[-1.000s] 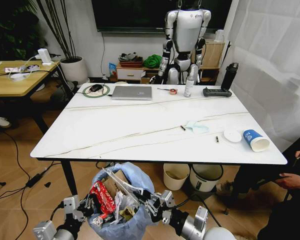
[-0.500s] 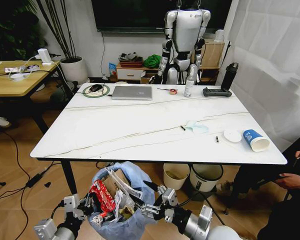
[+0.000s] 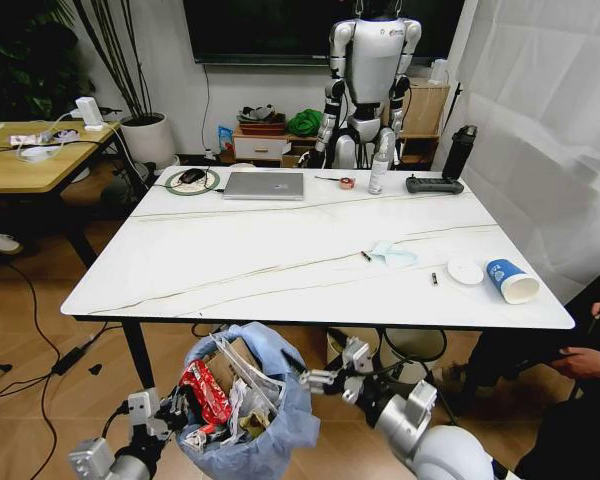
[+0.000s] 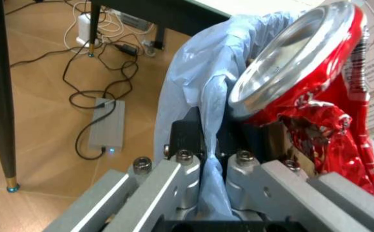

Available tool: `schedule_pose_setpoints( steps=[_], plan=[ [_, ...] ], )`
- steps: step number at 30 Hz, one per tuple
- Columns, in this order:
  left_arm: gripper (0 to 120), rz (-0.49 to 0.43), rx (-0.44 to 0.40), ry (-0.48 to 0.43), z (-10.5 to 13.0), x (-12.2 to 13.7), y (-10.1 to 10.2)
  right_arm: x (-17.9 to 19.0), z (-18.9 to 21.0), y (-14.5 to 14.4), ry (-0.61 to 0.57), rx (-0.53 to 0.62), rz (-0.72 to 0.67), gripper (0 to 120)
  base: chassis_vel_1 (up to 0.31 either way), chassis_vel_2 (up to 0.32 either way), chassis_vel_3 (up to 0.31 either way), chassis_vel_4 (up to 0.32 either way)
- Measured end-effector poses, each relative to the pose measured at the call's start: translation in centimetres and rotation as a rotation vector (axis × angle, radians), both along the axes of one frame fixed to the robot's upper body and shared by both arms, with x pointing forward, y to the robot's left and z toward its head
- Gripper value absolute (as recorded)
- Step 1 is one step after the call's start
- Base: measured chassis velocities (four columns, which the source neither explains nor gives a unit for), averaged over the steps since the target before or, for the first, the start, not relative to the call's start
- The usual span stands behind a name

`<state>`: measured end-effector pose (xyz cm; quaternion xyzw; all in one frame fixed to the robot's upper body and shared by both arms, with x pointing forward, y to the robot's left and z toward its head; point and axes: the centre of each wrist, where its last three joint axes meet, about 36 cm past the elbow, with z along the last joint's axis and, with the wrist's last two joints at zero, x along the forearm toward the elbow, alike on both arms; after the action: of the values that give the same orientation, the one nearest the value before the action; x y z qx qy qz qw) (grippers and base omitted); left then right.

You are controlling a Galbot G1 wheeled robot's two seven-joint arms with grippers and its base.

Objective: Pick up the trash bin and place the trash from the table into it.

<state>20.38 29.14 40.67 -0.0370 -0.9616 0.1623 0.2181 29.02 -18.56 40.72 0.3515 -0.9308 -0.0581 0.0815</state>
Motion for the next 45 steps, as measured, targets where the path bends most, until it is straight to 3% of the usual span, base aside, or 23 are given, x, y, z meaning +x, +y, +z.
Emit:
schedule_pose_setpoints(
  steps=[29, 42, 45],
  plan=[
    [0, 0.024, -0.002, -0.009, 0.0, 0.0, -0.2, -4.1, -1.2, 3.6, 0.065, 0.014, 0.156, 100, 0.0, 0.0, 0.0, 0.0],
    [0, 0.028, 0.0, 0.0, -0.2, -0.2, -0.1, -0.2, 4.2, 1.5, -0.041, 0.1, 0.028, 100, 0.0, 0.0, 0.0, 0.0],
    [0, 0.027, -0.001, -0.001, 0.0, -0.3, -0.2, 1.7, 5.4, 0.3, -0.012, 0.117, -0.082, 100, 0.0, 0.0, 0.0, 0.0]
  ],
)
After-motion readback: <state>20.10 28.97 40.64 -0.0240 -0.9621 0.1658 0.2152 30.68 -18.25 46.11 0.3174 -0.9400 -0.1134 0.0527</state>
